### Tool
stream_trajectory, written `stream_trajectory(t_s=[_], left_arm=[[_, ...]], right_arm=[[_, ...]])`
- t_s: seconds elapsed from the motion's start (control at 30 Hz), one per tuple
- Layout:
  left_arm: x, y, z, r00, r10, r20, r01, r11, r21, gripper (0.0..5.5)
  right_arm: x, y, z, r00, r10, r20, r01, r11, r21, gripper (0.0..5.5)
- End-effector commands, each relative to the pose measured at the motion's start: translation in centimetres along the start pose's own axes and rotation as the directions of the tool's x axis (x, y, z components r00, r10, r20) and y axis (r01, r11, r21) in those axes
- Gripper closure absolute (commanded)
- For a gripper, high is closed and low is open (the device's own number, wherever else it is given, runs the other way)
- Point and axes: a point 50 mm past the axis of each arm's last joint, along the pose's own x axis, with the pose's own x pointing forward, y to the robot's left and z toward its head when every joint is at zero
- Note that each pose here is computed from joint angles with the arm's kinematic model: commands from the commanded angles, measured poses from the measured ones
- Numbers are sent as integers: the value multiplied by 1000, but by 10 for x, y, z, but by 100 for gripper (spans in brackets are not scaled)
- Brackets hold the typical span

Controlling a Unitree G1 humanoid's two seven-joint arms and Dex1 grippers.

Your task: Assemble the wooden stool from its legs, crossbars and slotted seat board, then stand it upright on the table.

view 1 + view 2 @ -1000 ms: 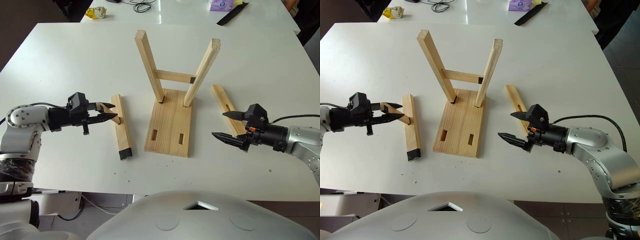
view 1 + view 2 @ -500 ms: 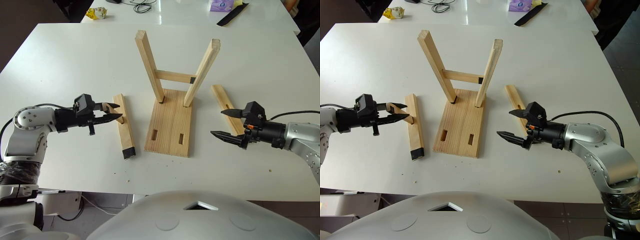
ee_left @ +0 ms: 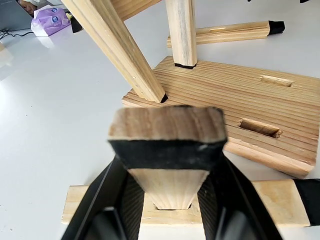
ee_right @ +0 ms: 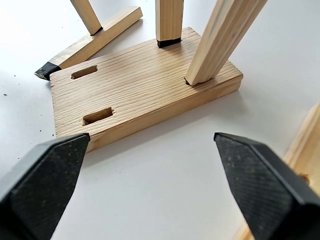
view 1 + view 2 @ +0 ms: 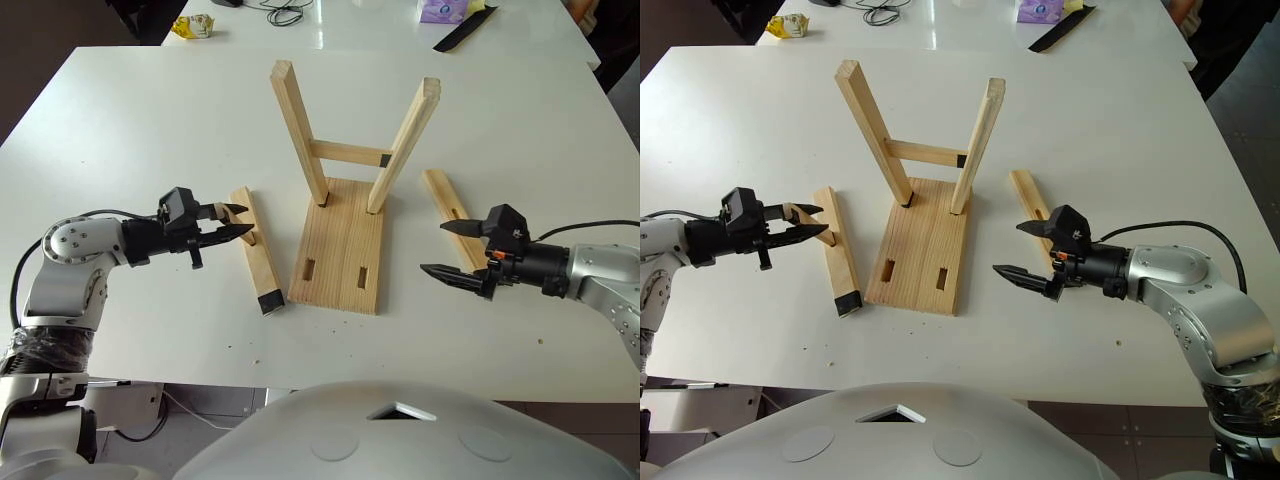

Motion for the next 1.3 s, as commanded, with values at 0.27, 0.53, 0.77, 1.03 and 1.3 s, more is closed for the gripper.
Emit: stream_trajectory(t_s=[0.27, 0.53, 0.77, 1.03, 1.3], left_arm=[[8, -5, -29, 992, -21, -126, 4, 990, -138, 319], [14, -12, -50, 990, 1, -140, -23, 987, -161, 205], [8, -12, -60, 987, 16, -158, -39, 988, -146, 94], [9, -3, -26, 999, 40, -16, -41, 995, -94, 80], [-1, -2, -12, 999, 32, 32, -27, 991, -133, 159]], right_arm=[[2, 1, 3, 1000, 12, -4, -12, 1000, -21, 89], [5, 1, 2, 1000, 27, -9, -27, 999, -21, 89], [5, -2, 0, 1000, 20, -18, -21, 999, -25, 89], [4, -2, 0, 1000, 7, -11, -7, 999, -34, 89], [3, -3, -1, 1000, -8, -6, 8, 999, -36, 89]])
